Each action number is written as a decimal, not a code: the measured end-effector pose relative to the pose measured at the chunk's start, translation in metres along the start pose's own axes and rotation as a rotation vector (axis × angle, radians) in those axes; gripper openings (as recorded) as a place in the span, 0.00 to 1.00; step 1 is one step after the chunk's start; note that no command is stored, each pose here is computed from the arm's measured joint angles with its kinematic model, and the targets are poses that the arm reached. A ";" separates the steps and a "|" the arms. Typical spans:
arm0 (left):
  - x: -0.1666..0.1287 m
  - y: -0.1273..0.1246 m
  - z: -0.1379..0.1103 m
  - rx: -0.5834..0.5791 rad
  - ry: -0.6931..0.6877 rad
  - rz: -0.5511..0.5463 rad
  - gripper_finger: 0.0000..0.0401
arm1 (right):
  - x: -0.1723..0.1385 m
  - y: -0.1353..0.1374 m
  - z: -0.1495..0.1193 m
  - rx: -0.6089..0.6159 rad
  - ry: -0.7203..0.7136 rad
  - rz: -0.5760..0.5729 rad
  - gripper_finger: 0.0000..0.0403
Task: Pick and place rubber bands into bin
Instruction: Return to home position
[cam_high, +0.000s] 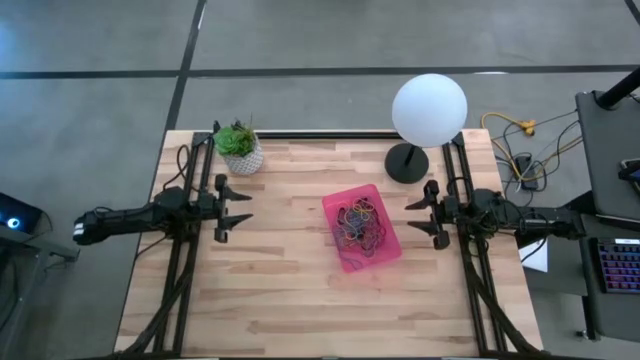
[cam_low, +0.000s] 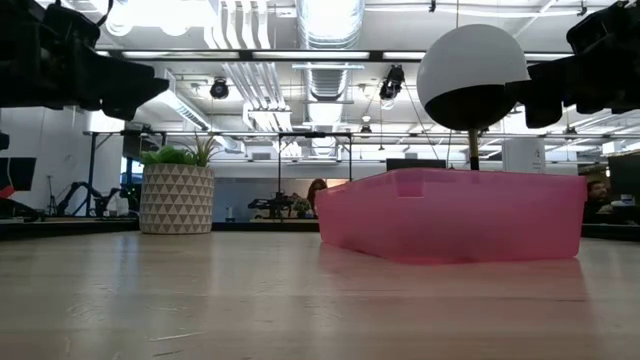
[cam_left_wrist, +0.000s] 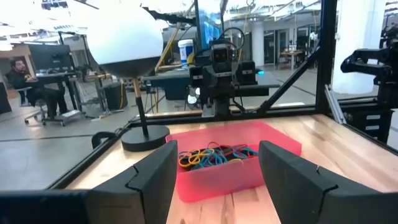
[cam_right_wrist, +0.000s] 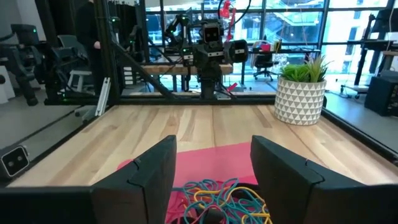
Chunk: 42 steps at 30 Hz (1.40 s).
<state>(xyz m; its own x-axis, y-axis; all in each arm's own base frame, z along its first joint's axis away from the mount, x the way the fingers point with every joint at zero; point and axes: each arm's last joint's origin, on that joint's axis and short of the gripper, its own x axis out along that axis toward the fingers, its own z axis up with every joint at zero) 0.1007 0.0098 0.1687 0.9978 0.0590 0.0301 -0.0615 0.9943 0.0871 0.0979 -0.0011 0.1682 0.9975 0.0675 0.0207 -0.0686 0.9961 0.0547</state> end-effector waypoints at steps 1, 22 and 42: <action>0.000 0.000 0.000 0.000 -0.002 0.000 0.52 | 0.000 0.000 0.000 0.000 0.000 0.000 0.48; 0.001 0.000 0.000 0.000 0.002 0.003 0.52 | 0.000 0.000 0.000 0.001 0.006 0.000 0.48; 0.001 0.000 0.000 0.000 0.001 0.004 0.52 | 0.000 0.000 -0.001 -0.011 0.006 0.000 0.48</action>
<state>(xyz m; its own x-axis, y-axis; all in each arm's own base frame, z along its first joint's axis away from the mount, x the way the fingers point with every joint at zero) 0.1013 0.0101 0.1687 0.9976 0.0632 0.0293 -0.0656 0.9941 0.0870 0.0984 -0.0011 0.1677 0.9976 0.0678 0.0142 -0.0684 0.9967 0.0436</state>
